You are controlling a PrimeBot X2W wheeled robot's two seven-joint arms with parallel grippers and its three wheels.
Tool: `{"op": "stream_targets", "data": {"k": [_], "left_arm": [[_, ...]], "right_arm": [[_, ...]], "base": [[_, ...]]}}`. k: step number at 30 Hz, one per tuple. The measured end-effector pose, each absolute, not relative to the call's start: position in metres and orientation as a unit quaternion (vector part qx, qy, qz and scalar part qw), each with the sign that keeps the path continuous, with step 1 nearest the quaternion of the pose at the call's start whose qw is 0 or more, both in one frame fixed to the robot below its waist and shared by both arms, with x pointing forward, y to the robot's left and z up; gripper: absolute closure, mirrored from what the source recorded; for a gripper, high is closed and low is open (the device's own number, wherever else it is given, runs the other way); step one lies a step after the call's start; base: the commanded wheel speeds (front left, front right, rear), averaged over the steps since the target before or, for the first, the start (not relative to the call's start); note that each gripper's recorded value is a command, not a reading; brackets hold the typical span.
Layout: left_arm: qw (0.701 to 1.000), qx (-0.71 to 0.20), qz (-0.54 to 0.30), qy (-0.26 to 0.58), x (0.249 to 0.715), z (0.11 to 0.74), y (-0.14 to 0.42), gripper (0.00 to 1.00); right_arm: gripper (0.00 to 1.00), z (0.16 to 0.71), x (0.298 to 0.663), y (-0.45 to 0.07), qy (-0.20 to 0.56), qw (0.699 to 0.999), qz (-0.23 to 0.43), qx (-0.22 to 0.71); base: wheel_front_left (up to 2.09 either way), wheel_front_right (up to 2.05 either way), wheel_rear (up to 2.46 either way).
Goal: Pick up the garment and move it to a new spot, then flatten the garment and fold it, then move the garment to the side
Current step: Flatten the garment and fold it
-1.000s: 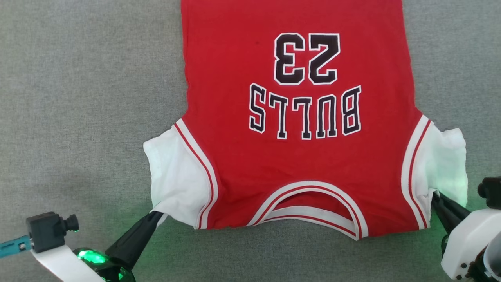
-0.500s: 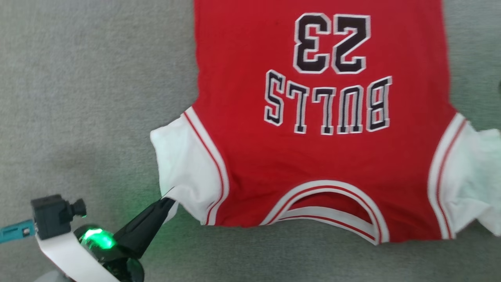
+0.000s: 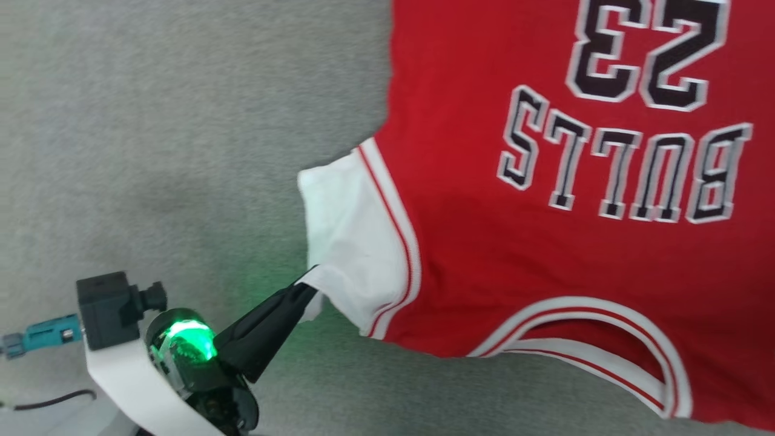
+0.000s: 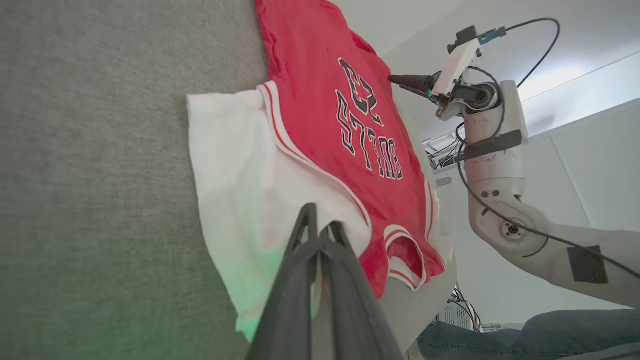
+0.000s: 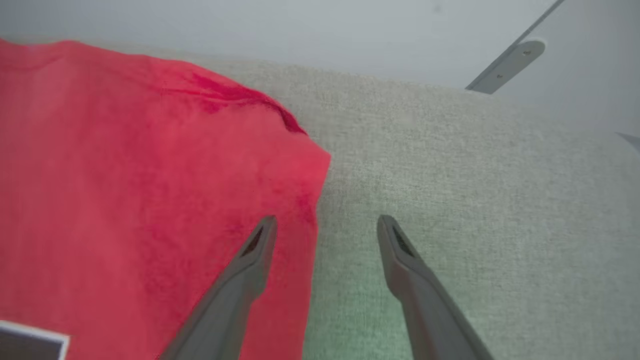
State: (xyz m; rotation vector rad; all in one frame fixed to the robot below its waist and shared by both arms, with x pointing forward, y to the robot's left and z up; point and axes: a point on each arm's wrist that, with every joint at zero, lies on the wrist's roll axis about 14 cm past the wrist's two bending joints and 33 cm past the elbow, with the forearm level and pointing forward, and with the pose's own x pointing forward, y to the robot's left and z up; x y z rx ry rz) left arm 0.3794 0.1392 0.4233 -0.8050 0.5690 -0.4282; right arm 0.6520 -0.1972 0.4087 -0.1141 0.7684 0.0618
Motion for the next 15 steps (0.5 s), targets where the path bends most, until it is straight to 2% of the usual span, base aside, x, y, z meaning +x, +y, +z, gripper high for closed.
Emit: {"op": "stream_targets", "data": {"k": [9, 11, 12, 13, 15], "left_arm": [[0.86, -0.39, -0.171, 0.28, 0.38, 0.411, 0.147, 1.0], [0.859, -0.39, -0.168, 0.284, 0.38, 0.408, 0.148, 1.0], [0.859, -0.39, -0.171, 0.283, 0.381, 0.407, 0.147, 1.0], [0.86, -0.39, -0.174, 0.281, 0.384, 0.408, 0.145, 1.0], [0.86, -0.391, -0.179, 0.275, 0.388, 0.41, 0.144, 1.0]], "right_arm": [[0.0, 0.364, 0.675, -0.172, 0.431, 0.902, 0.034, -0.005], [0.56, 0.361, 0.676, -0.171, 0.438, 0.898, 0.033, -0.008], [0.97, 0.361, 0.676, -0.171, 0.438, 0.898, 0.033, -0.009], [1.0, 0.361, 0.676, -0.17, 0.439, 0.898, 0.033, -0.009], [1.0, 0.363, 0.675, -0.168, 0.438, 0.898, 0.036, -0.006]], "base": [[0.0, 0.0, 0.0], [0.0, 0.0, 0.0], [0.0, 0.0, 0.0], [0.0, 0.0, 0.0], [0.0, 0.0, 0.0]]}}
